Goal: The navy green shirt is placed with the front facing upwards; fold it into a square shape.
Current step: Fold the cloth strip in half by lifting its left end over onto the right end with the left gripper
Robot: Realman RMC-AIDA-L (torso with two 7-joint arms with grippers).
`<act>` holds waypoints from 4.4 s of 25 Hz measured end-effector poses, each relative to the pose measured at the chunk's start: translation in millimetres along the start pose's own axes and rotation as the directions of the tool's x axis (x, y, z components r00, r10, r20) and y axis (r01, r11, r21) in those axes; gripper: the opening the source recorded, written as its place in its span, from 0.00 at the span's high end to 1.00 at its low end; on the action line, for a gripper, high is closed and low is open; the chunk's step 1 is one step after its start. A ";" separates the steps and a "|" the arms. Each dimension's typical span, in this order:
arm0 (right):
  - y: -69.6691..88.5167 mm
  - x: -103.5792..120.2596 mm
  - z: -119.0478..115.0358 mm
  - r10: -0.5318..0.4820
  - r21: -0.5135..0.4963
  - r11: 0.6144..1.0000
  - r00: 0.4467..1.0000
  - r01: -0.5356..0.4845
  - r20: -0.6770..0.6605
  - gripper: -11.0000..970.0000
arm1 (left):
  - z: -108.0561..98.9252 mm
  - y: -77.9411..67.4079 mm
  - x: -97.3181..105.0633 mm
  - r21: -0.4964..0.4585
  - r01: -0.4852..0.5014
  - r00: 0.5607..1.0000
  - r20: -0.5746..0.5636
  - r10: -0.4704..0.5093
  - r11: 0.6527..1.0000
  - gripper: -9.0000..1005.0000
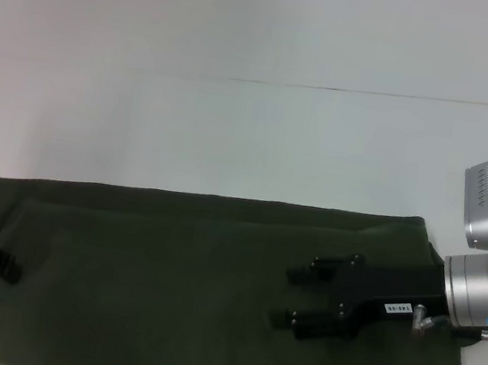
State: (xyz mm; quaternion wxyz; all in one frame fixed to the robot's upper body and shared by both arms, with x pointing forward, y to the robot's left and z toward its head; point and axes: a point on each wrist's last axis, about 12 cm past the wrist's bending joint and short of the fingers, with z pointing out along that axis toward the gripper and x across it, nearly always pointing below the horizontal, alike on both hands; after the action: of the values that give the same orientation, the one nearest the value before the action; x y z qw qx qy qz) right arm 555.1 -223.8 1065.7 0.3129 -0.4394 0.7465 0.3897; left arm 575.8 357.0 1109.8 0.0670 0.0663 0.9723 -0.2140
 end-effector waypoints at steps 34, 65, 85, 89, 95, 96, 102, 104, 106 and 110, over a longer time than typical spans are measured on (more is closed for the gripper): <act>0.6 0.8 -1.0 0.000 -0.005 1.000 1.000 0.000 -0.001 0.15 | 6.9 -11.3 1.7 0.065 -0.027 0.999 -0.025 0.029 0.998 0.81; 2.8 -9.4 11.2 -0.024 -0.027 0.999 0.999 0.025 0.033 0.16 | -47.8 16.1 -5.2 -0.059 0.020 0.997 0.082 -0.015 0.998 0.95; 1.4 -5.5 17.2 -0.084 0.026 0.996 0.990 0.082 0.111 0.16 | -58.6 -51.0 -13.1 0.386 -0.120 0.984 0.169 0.057 0.915 0.96; -6.6 -2.3 9.1 -0.061 0.109 0.993 0.986 0.044 0.153 0.16 | -43.5 -74.8 -13.8 0.498 -0.154 0.981 0.178 0.073 0.853 0.96; -16.2 2.2 -12.3 -0.053 0.229 0.973 0.972 -0.001 0.227 0.16 | -10.4 -106.7 -10.8 0.603 -0.166 0.983 0.167 0.081 0.780 0.96; -17.9 4.3 -16.3 -0.049 0.253 0.967 0.970 -0.013 0.237 0.16 | -5.5 -110.9 -10.2 0.616 -0.166 0.983 0.167 0.078 0.770 0.96; -29.8 18.6 -43.7 -0.005 0.394 0.910 0.946 -0.130 0.326 0.17 | 29.1 -130.1 -6.0 0.665 -0.140 0.986 0.162 0.041 0.734 0.96; -32.7 23.9 -53.9 0.006 0.433 0.885 0.933 -0.173 0.360 0.17 | 43.4 -134.8 -3.5 0.675 -0.122 0.989 0.142 0.035 0.728 0.96; -33.7 29.4 -61.3 0.014 0.458 0.865 0.922 -0.205 0.386 0.17 | 55.7 -139.0 -1.4 0.693 -0.107 0.991 0.134 0.018 0.713 0.96; -34.4 35.5 -69.5 0.007 0.489 0.842 0.912 -0.227 0.411 0.16 | 74.1 -149.3 1.7 0.744 -0.093 0.991 0.136 -0.014 0.662 0.96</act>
State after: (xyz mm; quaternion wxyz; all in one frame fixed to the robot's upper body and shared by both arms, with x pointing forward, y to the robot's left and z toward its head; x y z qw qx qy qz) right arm 562.5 -308.7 1061.3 0.5394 -0.2019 0.7720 0.2688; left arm 558.1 191.3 1103.6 0.1015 0.0949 0.7902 -0.5968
